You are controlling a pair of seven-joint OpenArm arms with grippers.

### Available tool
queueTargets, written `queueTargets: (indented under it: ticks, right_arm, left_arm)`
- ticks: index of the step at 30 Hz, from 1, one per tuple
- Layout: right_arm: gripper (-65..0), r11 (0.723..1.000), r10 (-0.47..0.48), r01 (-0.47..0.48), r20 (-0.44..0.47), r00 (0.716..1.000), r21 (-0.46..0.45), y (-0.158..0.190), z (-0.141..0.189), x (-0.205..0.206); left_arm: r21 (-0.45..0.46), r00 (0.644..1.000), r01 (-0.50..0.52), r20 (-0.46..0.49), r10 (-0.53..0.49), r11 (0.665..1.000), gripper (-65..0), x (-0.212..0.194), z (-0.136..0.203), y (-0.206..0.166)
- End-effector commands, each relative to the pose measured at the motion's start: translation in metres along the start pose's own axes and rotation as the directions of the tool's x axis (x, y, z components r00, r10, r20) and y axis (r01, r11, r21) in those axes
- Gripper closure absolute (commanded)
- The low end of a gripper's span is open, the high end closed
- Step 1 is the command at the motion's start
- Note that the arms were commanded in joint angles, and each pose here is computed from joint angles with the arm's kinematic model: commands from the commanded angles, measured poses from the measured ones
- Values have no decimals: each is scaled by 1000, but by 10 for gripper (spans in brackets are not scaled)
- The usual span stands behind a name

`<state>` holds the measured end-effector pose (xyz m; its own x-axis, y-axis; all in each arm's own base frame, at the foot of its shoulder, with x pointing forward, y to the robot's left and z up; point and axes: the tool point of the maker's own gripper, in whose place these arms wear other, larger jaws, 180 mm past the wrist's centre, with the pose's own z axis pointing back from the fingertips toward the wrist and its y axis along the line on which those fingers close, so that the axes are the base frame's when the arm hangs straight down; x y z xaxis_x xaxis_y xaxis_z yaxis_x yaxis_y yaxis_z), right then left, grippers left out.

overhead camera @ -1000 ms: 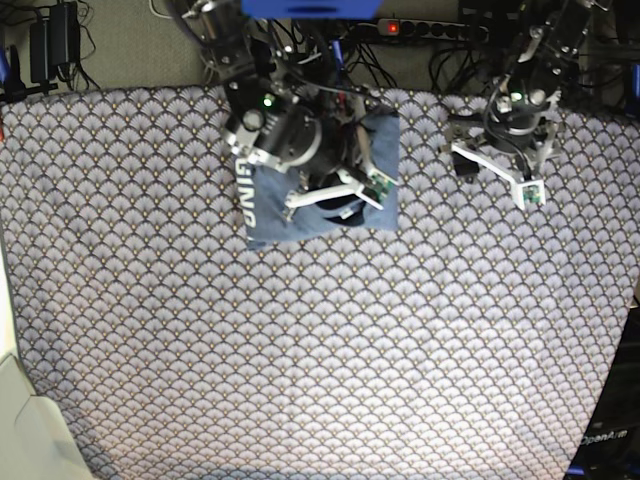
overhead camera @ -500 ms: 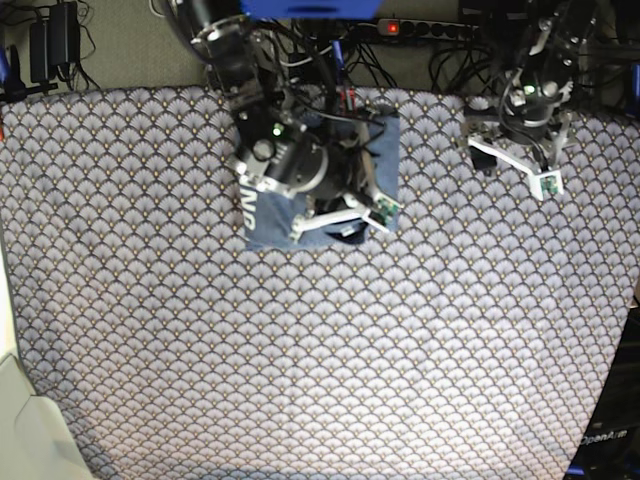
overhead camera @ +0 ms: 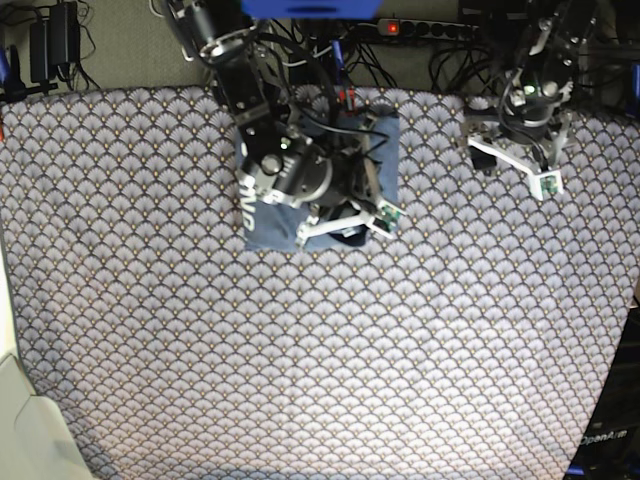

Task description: Fold the T-shirt properly

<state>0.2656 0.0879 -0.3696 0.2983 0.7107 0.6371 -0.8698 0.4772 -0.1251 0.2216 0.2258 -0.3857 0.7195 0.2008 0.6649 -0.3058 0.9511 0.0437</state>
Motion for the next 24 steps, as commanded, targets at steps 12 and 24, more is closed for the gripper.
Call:
queueTargets:
  ticks: [12, 24]
  right_arm:
    - [-362, 985, 170, -172, 213, 962, -9, 33, 31, 79]
    - [-361, 978, 136, -84, 281, 950, -189, -30, 71, 93]
  left_arm:
    - [5, 999, 7, 37, -8, 1000, -486, 10, 3, 2]
    - [15, 1000, 18, 8, -18, 1000, -486, -4, 5, 7]
